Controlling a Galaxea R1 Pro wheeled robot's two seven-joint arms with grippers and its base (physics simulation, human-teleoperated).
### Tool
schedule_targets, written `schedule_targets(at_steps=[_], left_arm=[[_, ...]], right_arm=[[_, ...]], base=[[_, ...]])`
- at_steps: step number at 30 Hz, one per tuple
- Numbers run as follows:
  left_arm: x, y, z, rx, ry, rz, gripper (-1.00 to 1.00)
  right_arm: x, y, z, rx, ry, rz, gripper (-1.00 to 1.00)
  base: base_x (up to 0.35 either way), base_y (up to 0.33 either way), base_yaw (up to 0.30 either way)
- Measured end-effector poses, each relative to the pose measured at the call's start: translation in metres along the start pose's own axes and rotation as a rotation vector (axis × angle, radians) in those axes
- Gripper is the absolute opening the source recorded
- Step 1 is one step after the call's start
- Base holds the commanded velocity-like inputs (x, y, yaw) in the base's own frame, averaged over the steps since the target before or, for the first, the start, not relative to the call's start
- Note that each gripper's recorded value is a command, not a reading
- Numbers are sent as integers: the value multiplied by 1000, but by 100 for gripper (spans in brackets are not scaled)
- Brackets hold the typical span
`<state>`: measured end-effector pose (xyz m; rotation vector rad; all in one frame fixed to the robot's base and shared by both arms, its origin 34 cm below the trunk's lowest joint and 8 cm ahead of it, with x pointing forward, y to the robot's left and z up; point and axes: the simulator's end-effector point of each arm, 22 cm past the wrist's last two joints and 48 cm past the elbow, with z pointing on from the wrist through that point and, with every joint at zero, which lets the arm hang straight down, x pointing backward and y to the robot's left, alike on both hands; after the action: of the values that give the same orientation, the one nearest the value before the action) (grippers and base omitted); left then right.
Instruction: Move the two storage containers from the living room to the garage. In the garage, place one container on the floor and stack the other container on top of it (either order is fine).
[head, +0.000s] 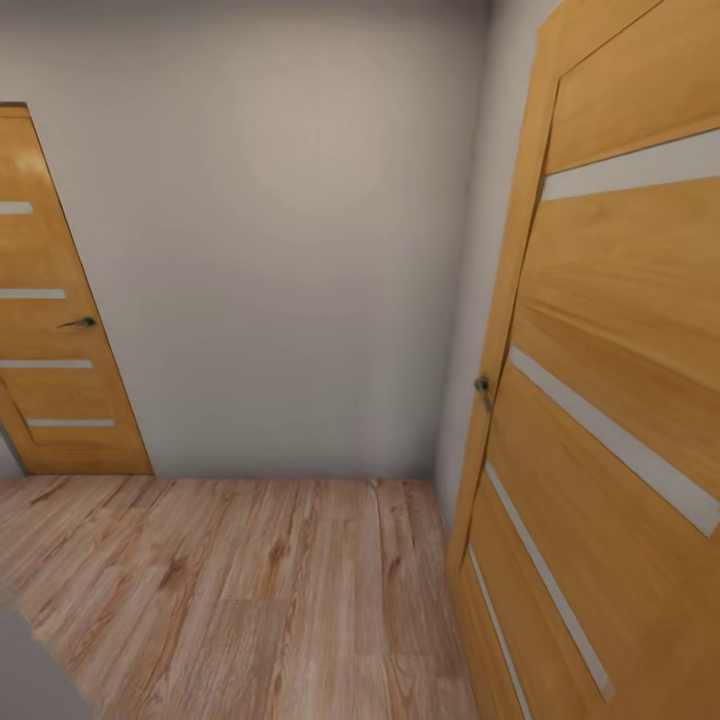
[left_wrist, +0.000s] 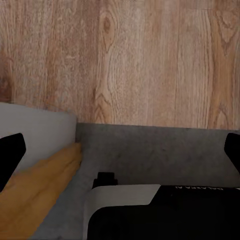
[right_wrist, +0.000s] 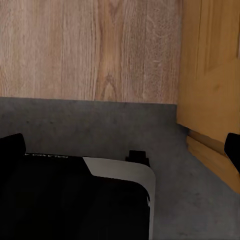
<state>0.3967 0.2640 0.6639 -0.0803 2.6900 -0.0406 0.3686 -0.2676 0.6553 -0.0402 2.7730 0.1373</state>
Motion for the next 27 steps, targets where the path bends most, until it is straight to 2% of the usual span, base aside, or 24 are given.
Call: schedule_targets(at_steps=[13,20,27], left_arm=[[0,-2,0,2,0,0,100],[0,1,0,-5,0,0,100],[0,1,0,-7,0,0,100]], right_arm=[[0,0,0,-2,0,-2,100],[0,1,0,-3,0,-2,100],[0,1,0,-3,1,-2,100]], base=[[33,-4,0],[148,-140,0],[25,-24,0]])
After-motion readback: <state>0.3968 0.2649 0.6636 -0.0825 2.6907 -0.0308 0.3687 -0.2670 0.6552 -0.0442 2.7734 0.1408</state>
